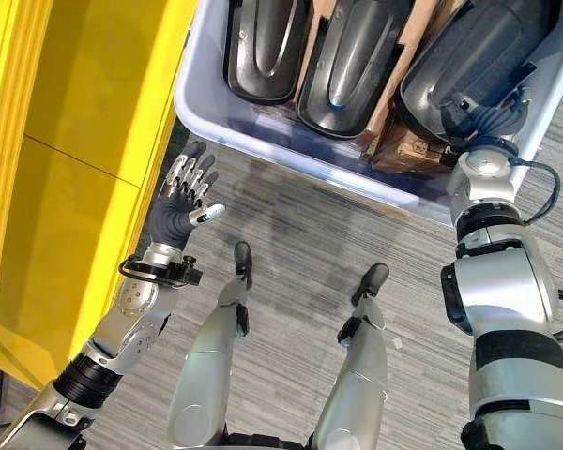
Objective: Move parts from the plastic box to the shelf.
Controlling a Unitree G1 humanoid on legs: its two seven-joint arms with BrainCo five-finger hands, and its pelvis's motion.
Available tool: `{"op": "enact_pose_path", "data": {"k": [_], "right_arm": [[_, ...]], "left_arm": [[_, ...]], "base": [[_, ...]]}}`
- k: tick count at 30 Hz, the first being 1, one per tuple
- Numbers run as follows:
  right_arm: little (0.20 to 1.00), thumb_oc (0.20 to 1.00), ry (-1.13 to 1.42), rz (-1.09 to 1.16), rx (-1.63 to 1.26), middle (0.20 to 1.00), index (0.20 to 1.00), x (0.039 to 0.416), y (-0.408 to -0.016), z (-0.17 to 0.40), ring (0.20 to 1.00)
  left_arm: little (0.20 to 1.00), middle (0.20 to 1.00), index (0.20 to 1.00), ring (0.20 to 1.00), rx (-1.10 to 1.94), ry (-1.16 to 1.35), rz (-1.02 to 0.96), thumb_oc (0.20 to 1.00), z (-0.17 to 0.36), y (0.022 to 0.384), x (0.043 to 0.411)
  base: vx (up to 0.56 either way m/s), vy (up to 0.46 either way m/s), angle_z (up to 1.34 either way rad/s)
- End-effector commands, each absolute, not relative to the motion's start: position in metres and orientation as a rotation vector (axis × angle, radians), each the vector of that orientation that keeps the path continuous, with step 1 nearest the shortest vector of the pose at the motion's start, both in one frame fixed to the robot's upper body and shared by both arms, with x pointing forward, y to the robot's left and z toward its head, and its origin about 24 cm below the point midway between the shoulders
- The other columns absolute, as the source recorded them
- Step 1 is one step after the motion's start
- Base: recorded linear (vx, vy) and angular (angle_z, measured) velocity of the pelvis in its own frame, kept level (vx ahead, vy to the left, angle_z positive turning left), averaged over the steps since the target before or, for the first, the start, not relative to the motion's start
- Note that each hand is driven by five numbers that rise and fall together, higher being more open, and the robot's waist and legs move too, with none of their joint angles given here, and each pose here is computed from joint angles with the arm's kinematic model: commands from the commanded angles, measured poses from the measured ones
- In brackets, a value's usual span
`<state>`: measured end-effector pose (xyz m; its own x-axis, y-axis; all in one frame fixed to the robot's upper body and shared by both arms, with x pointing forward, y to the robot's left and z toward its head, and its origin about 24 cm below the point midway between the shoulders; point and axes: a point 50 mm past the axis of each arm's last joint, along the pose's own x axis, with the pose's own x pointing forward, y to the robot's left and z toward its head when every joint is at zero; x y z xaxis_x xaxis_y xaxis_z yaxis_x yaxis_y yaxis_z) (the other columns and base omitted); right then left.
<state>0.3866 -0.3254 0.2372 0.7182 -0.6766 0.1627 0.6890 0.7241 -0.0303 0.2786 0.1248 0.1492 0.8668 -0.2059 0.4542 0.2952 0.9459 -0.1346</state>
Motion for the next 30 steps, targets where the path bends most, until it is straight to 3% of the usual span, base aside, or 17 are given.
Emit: {"op": "enact_pose_path", "data": {"k": [1,30], "right_arm": [[0.2,0.2,-0.018,-0.645,-0.111,0.2,0.2,0.398,-0.305,0.221,0.2],[0.2,0.2,-0.202,-0.567,0.031,0.2,0.2,0.398,-0.297,0.242,0.2]], "left_arm": [[1.0,1.0,1.0,1.0,-0.198,-0.662,-0.293,1.0,0.191,0.131,0.262],[1.0,1.0,1.0,1.0,-0.162,-0.618,-0.316,1.0,0.183,0.144,0.264]], "base": [[0.0,0.011,0.07],[-0.02,-0.005,-0.01]]}}
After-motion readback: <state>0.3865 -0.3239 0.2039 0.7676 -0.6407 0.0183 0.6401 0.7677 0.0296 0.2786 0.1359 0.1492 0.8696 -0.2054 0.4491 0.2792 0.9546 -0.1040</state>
